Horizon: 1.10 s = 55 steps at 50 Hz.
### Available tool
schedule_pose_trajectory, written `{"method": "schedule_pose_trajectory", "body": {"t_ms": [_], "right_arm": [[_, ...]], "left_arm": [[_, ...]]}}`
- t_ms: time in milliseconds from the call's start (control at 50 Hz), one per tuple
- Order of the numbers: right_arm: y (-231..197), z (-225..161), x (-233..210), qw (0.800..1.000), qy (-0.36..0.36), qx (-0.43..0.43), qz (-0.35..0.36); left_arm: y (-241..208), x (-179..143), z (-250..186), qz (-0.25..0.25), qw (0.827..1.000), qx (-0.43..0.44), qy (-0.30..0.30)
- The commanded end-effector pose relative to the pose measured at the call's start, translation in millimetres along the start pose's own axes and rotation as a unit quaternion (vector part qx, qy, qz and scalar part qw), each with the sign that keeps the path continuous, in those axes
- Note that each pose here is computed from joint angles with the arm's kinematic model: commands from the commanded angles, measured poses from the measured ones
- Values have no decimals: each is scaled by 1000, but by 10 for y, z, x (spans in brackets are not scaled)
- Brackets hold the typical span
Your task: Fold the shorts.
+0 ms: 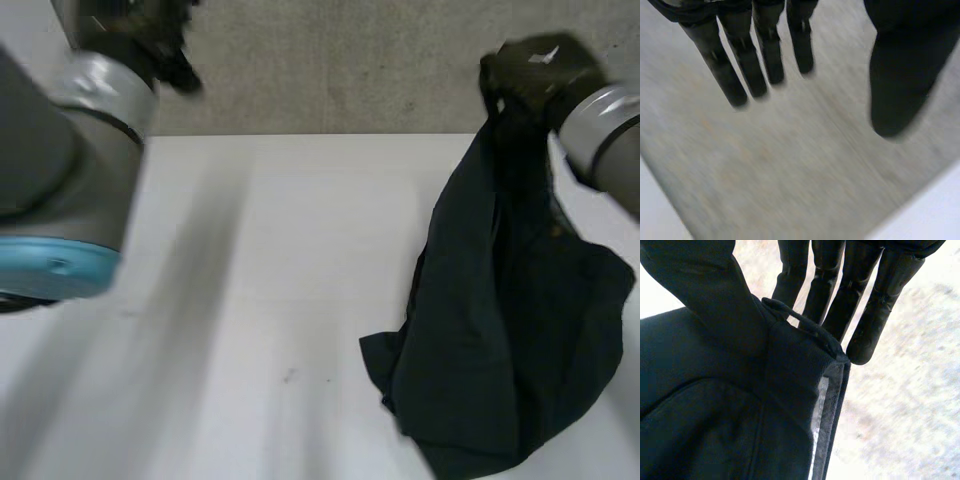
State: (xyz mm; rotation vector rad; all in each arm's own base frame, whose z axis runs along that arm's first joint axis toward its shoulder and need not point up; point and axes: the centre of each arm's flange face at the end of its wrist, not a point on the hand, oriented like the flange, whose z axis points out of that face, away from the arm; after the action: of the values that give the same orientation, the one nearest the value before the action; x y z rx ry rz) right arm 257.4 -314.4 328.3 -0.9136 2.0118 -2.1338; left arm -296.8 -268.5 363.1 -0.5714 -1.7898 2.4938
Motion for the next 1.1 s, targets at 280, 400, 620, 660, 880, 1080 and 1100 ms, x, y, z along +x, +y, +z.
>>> {"method": "schedule_pose_trajectory", "body": {"t_ms": [280, 400, 620, 660, 880, 1080, 1100], "right_arm": [[-256, -295, -216, 999, 6, 36, -21], [-266, -356, -305, 999, -6, 37, -22], [-354, -448, -441, 998, -17, 51, -21], [-391, -491, -428, 998, -14, 55, -21], [-513, -616, -414, 996, -3, 89, -23], [-453, -650, -363, 997, 2, 76, -33], [-444, -654, -366, 997, 2, 74, -36]], "left_arm": [[618, 602, -576, -186, 953, -215, 107], [827, 808, -796, -246, 907, -300, 163], [1181, 1250, -1114, -329, 820, -400, 243], [1238, 1367, -1195, -324, 813, -411, 255], [1355, 1747, -1419, -305, 799, -431, 289], [851, 909, -894, -290, 878, -345, 158], [798, 827, -866, -286, 884, -337, 155]]}}
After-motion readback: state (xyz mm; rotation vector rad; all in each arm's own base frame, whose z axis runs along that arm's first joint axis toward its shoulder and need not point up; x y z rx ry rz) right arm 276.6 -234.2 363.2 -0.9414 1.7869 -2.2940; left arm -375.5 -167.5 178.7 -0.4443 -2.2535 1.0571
